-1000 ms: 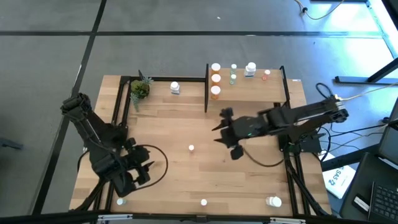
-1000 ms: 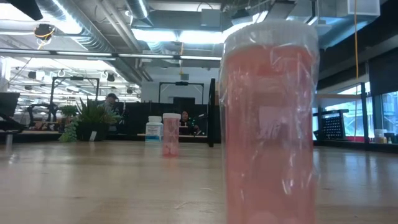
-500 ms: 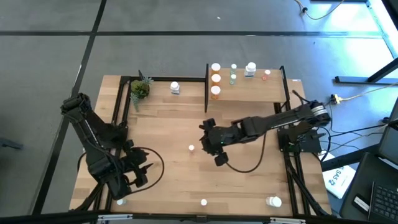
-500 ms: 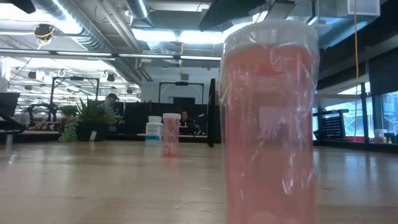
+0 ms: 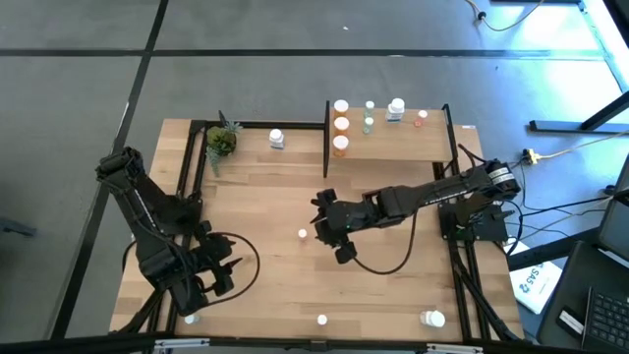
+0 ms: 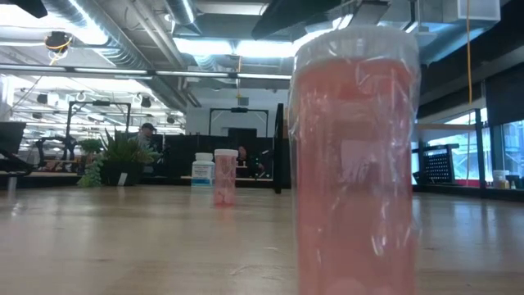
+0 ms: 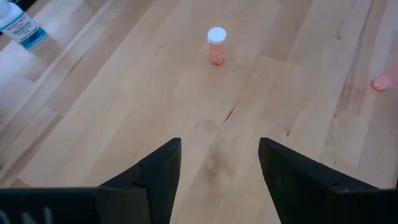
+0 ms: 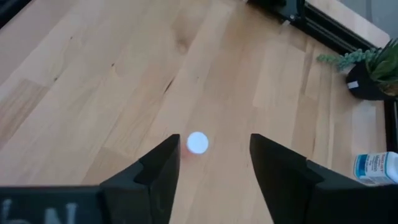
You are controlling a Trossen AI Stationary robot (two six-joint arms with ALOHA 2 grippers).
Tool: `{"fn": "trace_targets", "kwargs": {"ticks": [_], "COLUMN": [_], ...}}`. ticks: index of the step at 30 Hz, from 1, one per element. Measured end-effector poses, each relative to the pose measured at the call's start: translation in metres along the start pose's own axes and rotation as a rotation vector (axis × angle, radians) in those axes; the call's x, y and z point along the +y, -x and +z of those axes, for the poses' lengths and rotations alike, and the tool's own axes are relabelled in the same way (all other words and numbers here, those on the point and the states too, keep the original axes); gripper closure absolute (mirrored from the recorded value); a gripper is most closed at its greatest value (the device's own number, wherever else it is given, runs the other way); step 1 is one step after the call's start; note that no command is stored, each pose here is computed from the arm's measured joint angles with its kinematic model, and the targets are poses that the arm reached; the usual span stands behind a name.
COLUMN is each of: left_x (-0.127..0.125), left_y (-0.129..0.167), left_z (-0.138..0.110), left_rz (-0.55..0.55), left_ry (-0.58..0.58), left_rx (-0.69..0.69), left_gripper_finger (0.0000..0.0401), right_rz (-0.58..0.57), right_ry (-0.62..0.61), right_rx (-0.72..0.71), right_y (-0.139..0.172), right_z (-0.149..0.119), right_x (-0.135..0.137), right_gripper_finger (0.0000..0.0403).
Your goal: Pick and place medicine bottles onto shelf by color
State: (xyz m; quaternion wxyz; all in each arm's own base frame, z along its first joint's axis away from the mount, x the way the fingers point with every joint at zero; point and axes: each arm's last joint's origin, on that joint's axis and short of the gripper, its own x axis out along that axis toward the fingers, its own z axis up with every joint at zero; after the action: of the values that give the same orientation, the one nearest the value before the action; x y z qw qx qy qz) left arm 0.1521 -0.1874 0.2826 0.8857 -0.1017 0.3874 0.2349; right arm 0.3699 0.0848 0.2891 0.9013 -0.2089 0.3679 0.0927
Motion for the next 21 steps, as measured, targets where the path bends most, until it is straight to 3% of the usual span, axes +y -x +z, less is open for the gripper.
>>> {"fn": "trace_targets", "kwargs": {"ticks": [7,11,21], "left_x": [0.0,0.0,0.0], "left_y": [0.0,0.0,0.0], "left_z": [0.0,0.0,0.0], "left_rz": [0.0,0.0,-0.003], "left_ry": [0.0,0.001,0.004], "left_rx": [0.0,0.0,0.0], "left_gripper_finger": [0.0193,0.0193,0.0193], "right_rz": [0.079,0.15,0.191], "right_ry": [-0.028,-0.056,-0.077], "right_rx": [-0.026,-0.01,0.02], "right_y": [-0.005,-0.024,-0.074], "right_z": [-0.001,-0.008,-0.023], "right_x": [-0.003,-0.007,-0.012], "right_gripper_finger": [0.0171,0.0171,0.0184]}}
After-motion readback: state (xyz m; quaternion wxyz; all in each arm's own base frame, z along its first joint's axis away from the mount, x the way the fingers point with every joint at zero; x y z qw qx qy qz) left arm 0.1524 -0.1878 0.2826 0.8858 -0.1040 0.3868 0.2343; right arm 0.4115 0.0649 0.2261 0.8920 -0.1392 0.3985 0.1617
